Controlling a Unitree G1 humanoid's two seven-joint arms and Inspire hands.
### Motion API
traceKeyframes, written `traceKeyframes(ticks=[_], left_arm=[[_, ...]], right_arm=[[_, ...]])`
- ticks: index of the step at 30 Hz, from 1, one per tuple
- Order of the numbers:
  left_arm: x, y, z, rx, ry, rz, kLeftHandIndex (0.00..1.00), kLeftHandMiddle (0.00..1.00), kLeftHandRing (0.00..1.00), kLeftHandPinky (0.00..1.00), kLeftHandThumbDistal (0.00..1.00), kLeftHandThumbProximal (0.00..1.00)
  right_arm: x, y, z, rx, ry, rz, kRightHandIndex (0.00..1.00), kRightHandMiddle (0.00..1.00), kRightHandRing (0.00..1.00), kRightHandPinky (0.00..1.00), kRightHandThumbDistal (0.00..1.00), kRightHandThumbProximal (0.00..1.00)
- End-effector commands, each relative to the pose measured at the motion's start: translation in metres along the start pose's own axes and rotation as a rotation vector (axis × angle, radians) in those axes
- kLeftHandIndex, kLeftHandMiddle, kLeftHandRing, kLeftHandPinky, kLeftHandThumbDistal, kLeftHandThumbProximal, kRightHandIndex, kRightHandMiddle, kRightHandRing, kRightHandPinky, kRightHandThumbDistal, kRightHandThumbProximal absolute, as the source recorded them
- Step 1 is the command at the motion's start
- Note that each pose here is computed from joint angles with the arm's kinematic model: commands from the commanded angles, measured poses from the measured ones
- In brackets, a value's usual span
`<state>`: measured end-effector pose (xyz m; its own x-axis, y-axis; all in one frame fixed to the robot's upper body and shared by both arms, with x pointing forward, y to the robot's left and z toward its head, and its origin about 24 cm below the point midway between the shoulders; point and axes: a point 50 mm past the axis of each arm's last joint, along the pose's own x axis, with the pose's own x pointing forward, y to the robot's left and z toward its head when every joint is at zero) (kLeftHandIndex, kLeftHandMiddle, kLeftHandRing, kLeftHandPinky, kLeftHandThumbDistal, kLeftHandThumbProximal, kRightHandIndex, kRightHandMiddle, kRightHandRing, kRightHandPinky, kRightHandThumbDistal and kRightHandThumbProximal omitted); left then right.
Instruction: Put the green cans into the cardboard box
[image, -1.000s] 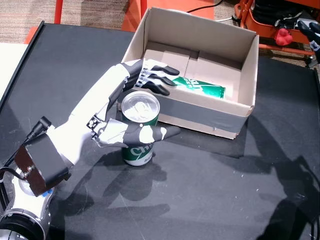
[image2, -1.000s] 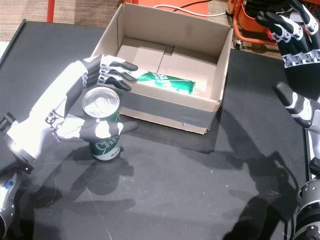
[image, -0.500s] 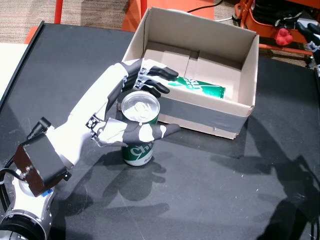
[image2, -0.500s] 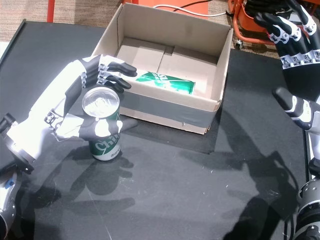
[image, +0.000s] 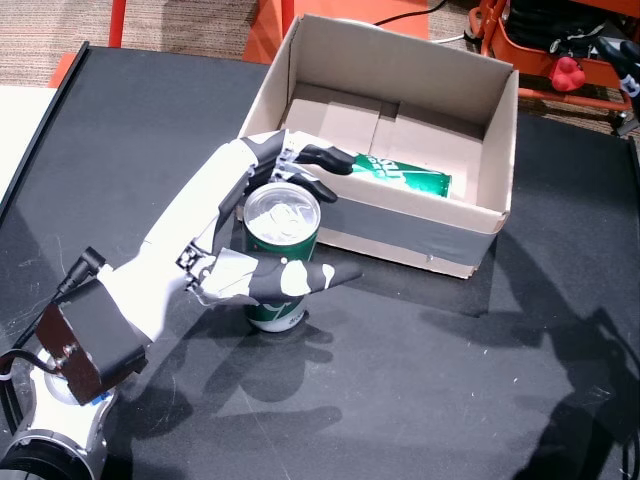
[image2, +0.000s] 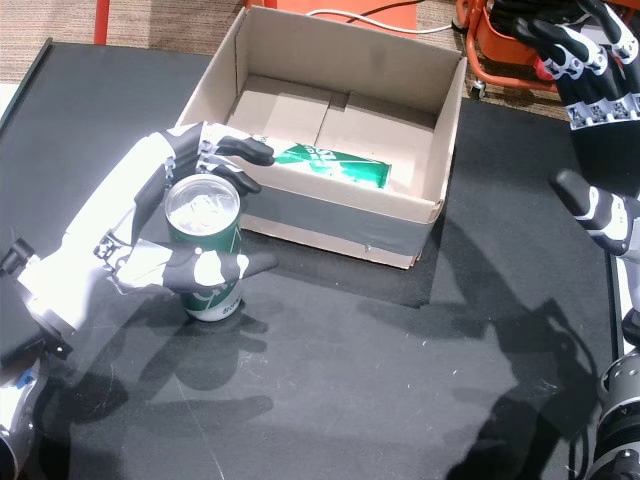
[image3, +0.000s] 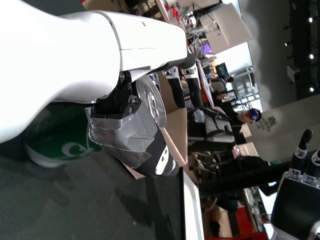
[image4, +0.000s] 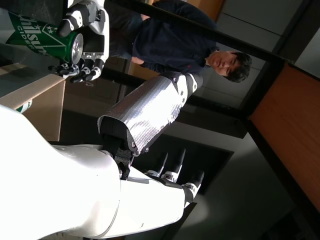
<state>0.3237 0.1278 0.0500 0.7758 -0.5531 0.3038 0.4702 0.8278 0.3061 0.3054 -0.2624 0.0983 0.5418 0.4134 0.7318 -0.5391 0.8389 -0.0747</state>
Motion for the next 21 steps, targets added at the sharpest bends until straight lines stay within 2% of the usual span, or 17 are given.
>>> traceKeyframes(ticks=[1,5,9,12,21], left_arm=[[-0.004,-0.009,-0.007,-0.052,0.031,-0.002,0.6,0.62,0.7,0.71,0.85,0.0],[-0.006,-0.014,-0.01,-0.106,0.045,-0.023,0.62,0.66,0.74,0.76,0.76,0.0],[-0.007,-0.017,-0.011,-0.12,0.041,-0.027,0.61,0.66,0.76,0.76,0.79,0.0],[-0.006,-0.019,-0.011,-0.131,0.042,-0.025,0.62,0.67,0.75,0.76,0.79,0.0],[-0.004,-0.027,-0.013,-0.186,0.047,-0.022,0.63,0.67,0.73,0.73,0.84,0.0]], right_arm=[[-0.006,-0.002,0.004,-0.013,-0.003,-0.008,0.95,0.79,0.78,0.92,1.0,1.0],[-0.006,-0.001,0.005,-0.02,-0.012,-0.002,0.95,0.79,0.78,0.93,1.0,1.0],[-0.006,-0.001,0.005,-0.007,-0.014,0.005,0.95,0.79,0.77,0.92,1.0,0.96],[-0.006,-0.001,0.007,-0.032,-0.005,0.01,0.97,0.8,0.78,0.92,1.0,1.0],[-0.009,-0.001,0.01,-0.046,-0.023,-0.002,0.95,0.78,0.78,0.92,1.0,1.0]])
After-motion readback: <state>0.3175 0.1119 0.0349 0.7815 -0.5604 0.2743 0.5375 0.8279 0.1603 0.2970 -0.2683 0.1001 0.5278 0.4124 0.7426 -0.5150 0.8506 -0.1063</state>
